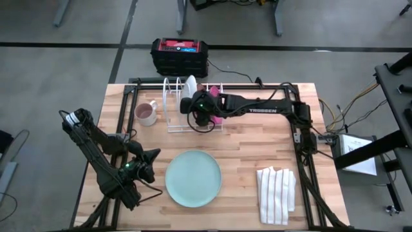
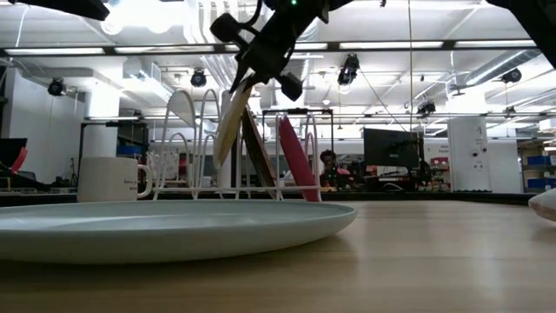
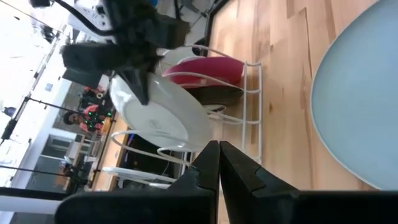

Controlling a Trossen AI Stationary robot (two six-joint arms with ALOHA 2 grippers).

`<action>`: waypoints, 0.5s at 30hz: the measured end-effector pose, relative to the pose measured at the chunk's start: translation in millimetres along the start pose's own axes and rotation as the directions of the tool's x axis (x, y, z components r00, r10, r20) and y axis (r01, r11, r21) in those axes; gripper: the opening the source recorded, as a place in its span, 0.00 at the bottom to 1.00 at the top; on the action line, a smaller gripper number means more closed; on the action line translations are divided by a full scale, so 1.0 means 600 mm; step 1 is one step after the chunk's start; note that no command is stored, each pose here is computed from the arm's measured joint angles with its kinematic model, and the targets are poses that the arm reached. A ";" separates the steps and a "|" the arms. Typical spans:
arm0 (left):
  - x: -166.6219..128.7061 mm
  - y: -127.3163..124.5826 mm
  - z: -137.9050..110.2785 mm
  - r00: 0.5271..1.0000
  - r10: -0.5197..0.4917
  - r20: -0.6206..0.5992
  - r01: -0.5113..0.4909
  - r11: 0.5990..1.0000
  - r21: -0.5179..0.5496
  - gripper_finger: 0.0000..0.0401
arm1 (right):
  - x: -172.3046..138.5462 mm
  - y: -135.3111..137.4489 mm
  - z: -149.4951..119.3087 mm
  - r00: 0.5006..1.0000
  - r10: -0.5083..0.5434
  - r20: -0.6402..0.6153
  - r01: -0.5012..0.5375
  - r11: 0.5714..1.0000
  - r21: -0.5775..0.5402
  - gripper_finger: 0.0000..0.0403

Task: Sort dishes
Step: Put the yellow patterned plate into the dish rack

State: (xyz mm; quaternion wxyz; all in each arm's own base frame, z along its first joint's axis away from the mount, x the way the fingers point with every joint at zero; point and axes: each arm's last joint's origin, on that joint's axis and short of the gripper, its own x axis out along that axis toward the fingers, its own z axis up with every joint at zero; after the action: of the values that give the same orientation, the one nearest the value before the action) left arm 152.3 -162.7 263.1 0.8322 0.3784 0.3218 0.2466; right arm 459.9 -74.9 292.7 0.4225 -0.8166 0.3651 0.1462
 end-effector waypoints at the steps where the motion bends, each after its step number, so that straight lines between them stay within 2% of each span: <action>1: 0.000 0.000 0.000 1.000 0.003 0.005 -0.003 1.000 0.000 0.00 | 0.004 0.002 0.003 1.000 0.009 0.008 -0.009 1.000 -0.006 0.00; 7: 0.000 0.002 0.002 0.999 0.029 0.042 -0.030 1.000 0.003 0.00 | 0.028 0.010 0.019 0.999 0.032 0.016 -0.031 0.998 -0.063 0.00; 15: 0.000 0.002 0.002 0.999 0.030 0.041 -0.030 1.000 0.002 0.00 | 0.054 0.019 0.037 0.998 0.054 0.031 -0.052 0.996 -0.079 0.00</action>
State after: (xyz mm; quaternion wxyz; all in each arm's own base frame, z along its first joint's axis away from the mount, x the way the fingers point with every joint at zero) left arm 153.1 -162.5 264.6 0.8343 0.3893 0.2992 0.2506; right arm 475.4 -76.9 255.0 0.3925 -0.8198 0.3736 0.1851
